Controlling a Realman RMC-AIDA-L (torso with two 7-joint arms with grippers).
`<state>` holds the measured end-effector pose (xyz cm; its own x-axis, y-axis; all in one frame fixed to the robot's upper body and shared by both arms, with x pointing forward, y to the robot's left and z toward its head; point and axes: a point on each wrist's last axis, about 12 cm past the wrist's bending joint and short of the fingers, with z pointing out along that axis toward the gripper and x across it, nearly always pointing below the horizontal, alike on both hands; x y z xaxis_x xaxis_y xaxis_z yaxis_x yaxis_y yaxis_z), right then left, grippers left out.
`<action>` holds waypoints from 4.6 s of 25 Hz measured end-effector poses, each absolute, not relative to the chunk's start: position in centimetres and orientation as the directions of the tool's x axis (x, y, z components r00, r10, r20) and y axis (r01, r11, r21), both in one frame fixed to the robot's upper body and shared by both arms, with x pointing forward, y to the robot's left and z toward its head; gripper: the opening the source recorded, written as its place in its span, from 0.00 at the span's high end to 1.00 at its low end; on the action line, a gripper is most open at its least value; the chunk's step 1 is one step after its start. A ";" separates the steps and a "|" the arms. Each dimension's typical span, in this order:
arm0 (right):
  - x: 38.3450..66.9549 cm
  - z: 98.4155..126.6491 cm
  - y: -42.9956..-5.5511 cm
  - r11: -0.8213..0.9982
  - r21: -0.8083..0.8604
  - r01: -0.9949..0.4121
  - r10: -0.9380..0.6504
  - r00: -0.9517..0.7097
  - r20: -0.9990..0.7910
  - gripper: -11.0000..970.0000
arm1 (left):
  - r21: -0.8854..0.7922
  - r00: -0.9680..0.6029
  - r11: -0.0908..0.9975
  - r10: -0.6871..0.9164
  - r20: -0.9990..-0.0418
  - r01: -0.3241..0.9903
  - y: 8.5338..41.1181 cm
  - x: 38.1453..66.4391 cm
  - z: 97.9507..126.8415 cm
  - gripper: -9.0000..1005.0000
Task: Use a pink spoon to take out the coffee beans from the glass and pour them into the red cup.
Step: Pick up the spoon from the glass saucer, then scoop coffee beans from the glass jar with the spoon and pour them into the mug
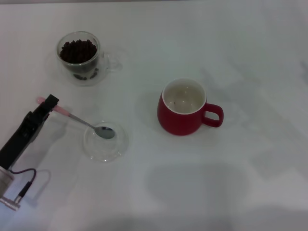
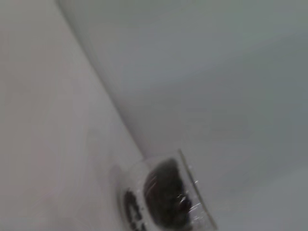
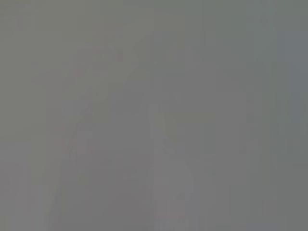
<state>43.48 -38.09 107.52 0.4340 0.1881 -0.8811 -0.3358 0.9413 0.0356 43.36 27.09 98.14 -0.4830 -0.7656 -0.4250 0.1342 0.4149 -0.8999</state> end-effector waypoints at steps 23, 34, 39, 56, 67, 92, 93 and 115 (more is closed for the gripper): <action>43.1 106.7 -36.3 0.949 0.008 -0.316 0.156 0.446 -0.881 0.23 | -0.731 -0.430 0.474 -0.598 -0.676 0.490 34.3 49.3 106.8 0.86; 43.0 106.4 -36.1 0.952 0.019 -0.306 0.160 0.440 -0.884 0.23 | -0.670 -0.423 0.503 -0.525 -0.739 0.545 37.7 51.9 111.5 0.86; 43.0 106.4 -35.8 0.951 0.025 -0.309 0.166 0.439 -0.883 0.23 | -0.658 -0.421 0.531 -0.508 -0.752 0.534 39.6 52.2 112.7 0.86; 43.1 106.1 -34.9 0.939 0.033 -0.343 0.185 0.421 -0.888 0.23 | -0.611 -0.474 0.632 -0.400 -0.784 0.477 37.4 57.8 113.3 0.86; 42.4 105.7 -34.9 0.932 0.045 -0.359 0.197 0.400 -0.895 0.23 | -0.587 -0.529 0.671 -0.328 -0.782 0.452 33.0 61.9 113.0 0.86; 41.9 105.6 -35.2 0.929 0.067 -0.363 0.212 0.378 -0.901 0.23 | -0.576 -0.583 0.739 -0.310 -0.751 0.349 29.6 62.2 109.5 0.86; 41.9 105.5 -35.2 0.930 0.067 -0.362 0.212 0.377 -0.902 0.23 | -0.577 -0.584 0.741 -0.312 -0.750 0.344 29.5 62.2 109.3 0.86; 41.4 105.3 -35.6 0.934 0.069 -0.349 0.204 0.366 -0.908 0.24 | -0.734 -0.576 0.653 -0.533 -0.620 0.185 29.6 59.8 106.3 0.86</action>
